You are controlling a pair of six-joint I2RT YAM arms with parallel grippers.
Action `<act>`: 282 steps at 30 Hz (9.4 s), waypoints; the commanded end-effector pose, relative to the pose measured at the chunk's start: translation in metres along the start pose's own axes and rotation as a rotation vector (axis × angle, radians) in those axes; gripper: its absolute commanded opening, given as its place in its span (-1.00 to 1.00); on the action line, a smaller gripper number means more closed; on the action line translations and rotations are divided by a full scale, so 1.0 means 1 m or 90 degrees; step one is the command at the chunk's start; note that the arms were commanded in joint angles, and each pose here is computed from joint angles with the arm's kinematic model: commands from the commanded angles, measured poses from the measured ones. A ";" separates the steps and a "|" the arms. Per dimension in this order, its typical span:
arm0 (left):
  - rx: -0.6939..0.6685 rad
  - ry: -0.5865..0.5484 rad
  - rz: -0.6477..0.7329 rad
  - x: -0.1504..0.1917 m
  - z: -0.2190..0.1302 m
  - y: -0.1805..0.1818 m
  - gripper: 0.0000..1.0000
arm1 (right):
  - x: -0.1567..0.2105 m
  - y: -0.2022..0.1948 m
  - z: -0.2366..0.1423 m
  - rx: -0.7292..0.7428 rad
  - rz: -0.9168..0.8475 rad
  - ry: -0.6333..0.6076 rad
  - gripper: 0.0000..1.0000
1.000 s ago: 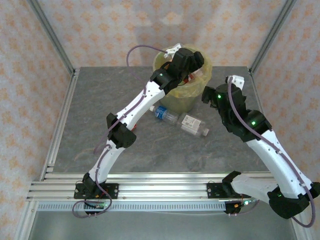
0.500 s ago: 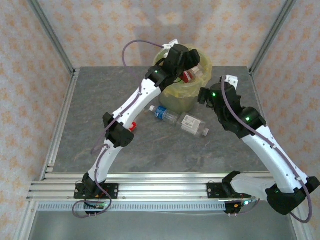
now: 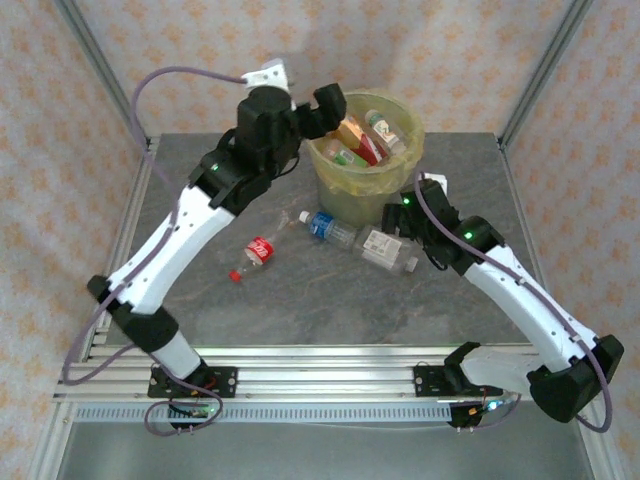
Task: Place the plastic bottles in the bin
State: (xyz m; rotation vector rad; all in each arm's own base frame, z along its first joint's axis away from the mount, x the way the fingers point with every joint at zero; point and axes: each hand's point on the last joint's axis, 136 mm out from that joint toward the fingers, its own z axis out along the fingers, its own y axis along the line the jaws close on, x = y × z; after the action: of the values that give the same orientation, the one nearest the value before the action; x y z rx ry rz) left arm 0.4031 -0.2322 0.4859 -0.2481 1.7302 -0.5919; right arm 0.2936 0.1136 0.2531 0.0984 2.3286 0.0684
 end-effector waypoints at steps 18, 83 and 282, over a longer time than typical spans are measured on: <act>-0.449 -0.017 -0.019 0.056 -0.120 0.279 1.00 | 0.052 0.118 0.053 -0.055 -0.275 0.100 0.84; -0.527 0.029 -0.030 0.080 -0.141 0.324 1.00 | 0.083 0.170 0.139 -0.007 -0.423 0.217 -0.14; -0.523 0.117 0.026 0.074 -0.085 0.319 1.00 | -0.204 0.089 0.096 -0.007 -0.072 -0.072 -0.57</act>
State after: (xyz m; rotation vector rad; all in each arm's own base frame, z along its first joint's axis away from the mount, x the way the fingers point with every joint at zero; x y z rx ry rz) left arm 0.3534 0.0189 0.2620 -0.7413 2.0931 0.1472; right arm 0.4960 0.1911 0.3333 -0.0500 2.2630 0.0727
